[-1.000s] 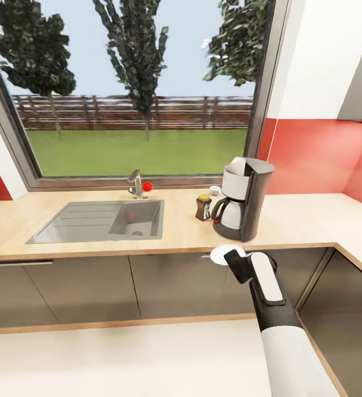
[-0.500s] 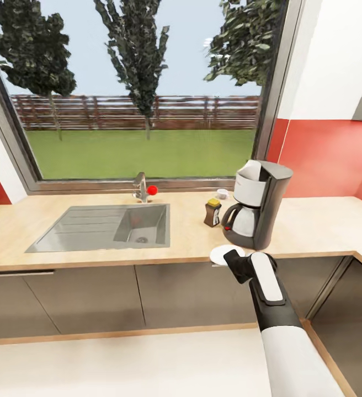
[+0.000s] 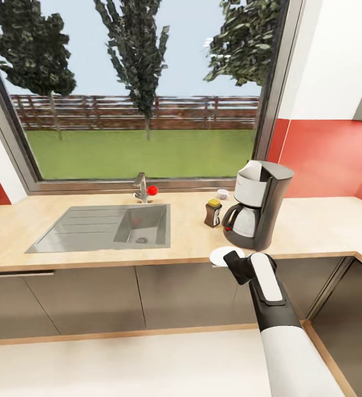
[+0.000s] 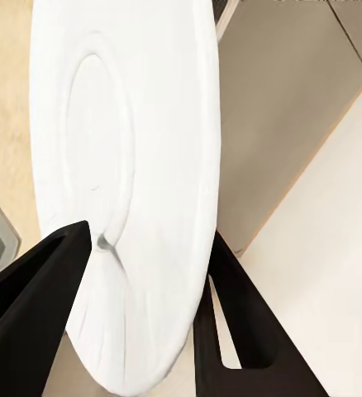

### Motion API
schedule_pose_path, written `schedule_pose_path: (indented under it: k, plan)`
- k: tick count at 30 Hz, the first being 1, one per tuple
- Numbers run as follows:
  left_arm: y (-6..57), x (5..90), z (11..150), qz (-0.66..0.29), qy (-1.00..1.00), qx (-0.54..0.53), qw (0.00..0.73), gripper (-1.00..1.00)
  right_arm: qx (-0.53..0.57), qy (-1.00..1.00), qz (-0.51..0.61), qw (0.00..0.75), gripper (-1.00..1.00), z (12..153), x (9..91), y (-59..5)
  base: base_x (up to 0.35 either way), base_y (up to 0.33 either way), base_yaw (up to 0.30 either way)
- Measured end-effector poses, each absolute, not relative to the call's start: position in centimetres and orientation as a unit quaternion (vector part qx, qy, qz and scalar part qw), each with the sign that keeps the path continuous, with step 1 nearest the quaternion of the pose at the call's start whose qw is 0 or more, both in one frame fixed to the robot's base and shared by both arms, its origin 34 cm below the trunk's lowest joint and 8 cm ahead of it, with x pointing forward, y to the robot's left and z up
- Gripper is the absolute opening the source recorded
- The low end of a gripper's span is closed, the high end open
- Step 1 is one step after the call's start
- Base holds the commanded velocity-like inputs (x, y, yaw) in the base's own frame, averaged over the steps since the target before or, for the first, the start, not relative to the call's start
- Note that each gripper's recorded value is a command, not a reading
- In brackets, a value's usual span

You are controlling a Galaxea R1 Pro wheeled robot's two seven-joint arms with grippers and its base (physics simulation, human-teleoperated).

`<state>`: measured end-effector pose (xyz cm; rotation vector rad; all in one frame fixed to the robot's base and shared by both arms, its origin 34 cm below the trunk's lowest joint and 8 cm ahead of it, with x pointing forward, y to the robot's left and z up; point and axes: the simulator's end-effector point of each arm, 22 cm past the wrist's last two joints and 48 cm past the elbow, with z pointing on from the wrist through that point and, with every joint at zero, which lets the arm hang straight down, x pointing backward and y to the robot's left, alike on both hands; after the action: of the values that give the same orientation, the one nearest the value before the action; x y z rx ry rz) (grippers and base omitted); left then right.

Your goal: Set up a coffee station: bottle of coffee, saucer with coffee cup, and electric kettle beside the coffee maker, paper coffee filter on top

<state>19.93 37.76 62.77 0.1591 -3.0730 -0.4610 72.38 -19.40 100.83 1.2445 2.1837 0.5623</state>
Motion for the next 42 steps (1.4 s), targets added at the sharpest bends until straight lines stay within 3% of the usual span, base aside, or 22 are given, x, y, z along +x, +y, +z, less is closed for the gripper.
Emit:
schedule_pose_path:
  k: [7,25,42]
  plan:
    - [37.8,19.7,62.8,-0.151,-0.988,0.032,0.016,1.0,0.464,0.814,0.21,0.278,-1.0,100.8,72.3,-19.4,0.095,0.001,0.0]
    - [37.5,19.9,62.7,-0.15,-0.988,0.015,0.014,1.0,0.465,0.828,0.196,0.245,-1.0,97.8,71.2,-18.6,0.306,0.102,0.0]
    - [37.5,19.8,62.7,-0.151,-0.988,0.016,0.015,1.0,0.448,0.831,0.236,0.229,-1.0,95.2,71.3,-16.0,0.014,0.003,0.0]
